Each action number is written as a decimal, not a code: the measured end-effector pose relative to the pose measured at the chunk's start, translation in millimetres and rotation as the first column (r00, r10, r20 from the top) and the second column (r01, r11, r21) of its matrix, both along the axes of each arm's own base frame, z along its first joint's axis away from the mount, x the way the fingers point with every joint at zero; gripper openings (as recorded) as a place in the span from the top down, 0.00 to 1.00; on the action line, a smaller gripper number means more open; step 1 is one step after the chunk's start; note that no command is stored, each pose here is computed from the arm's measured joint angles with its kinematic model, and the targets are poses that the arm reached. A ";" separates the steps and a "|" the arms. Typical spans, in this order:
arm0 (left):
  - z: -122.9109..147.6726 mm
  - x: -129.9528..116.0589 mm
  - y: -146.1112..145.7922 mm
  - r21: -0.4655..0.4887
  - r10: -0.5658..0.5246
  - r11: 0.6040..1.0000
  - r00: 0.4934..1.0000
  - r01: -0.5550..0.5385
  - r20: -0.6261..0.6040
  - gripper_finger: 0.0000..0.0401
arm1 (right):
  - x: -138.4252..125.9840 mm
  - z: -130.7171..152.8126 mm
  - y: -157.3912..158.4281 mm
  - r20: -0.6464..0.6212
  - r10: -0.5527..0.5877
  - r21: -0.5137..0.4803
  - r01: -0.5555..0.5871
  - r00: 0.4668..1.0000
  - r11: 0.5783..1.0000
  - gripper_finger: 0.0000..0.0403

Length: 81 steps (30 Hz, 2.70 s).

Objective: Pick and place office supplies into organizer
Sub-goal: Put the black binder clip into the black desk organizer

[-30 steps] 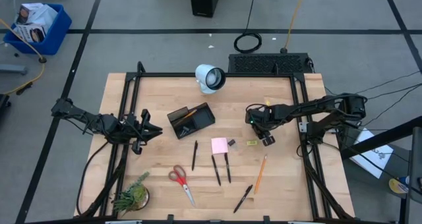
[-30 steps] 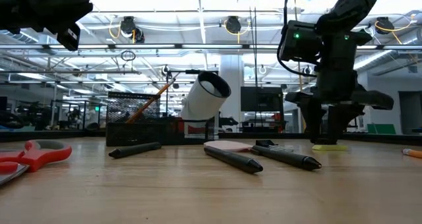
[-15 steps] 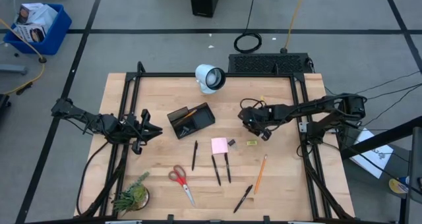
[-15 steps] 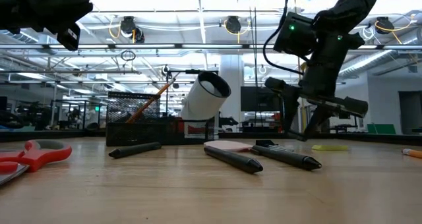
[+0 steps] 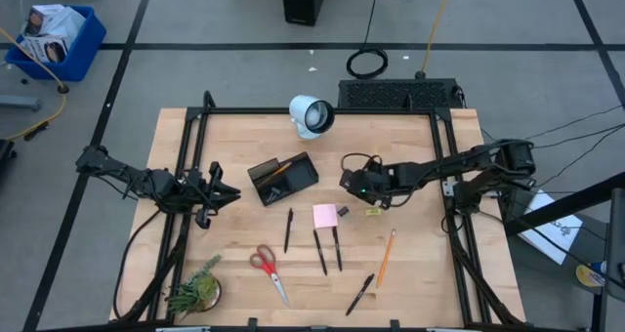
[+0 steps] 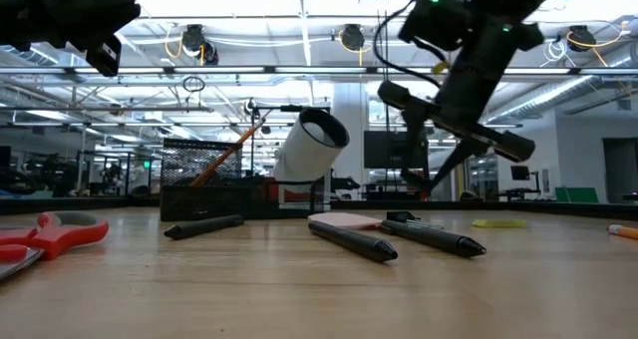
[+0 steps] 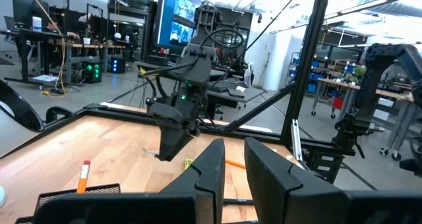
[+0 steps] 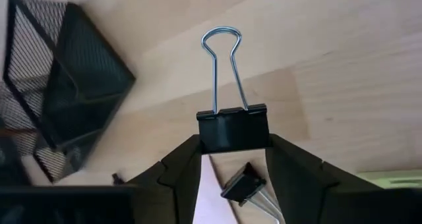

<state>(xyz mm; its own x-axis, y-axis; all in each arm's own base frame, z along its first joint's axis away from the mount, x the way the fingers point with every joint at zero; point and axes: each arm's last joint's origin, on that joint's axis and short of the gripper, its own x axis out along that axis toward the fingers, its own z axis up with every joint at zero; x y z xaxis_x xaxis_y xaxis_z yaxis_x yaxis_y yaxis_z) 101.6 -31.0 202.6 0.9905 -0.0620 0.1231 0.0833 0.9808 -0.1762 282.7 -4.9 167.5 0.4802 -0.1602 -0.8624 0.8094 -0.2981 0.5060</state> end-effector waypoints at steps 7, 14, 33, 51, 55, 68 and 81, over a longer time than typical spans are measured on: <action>0.1 0.0 0.0 0.000 0.000 1.000 1.000 0.000 0.000 0.84 | 40.5 1.2 7.1 -0.115 0.103 -0.032 -0.108 0.988 0.994 0.62; 0.1 0.0 0.0 0.000 0.000 1.000 1.000 0.000 0.000 0.84 | 85.7 14.4 20.6 -0.168 0.231 -0.092 -0.248 0.958 0.964 0.62; 0.1 0.0 0.0 0.000 0.000 1.000 1.000 0.000 0.000 0.84 | 176.4 26.1 44.9 -0.221 0.403 -0.305 -0.456 0.888 0.836 0.62; 0.2 -0.1 0.0 0.000 0.000 1.000 1.000 0.000 0.001 0.84 | 215.1 24.9 45.3 -0.204 0.518 -0.478 -0.546 0.831 0.688 0.61; 0.2 -0.1 0.0 0.000 0.000 1.000 1.000 0.000 0.001 0.84 | 218.1 19.0 39.1 -0.204 0.505 -0.483 -0.535 0.839 0.694 0.61; 0.1 0.0 0.0 0.000 0.000 1.000 1.000 0.000 0.000 0.84 | 225.2 -3.5 31.8 -0.247 0.508 -0.496 -0.558 0.825 0.665 0.44; 0.1 0.0 0.0 0.001 0.000 1.000 1.000 0.000 0.000 0.84 | 180.0 24.1 68.2 -0.319 0.243 -0.362 -0.355 0.916 0.862 0.36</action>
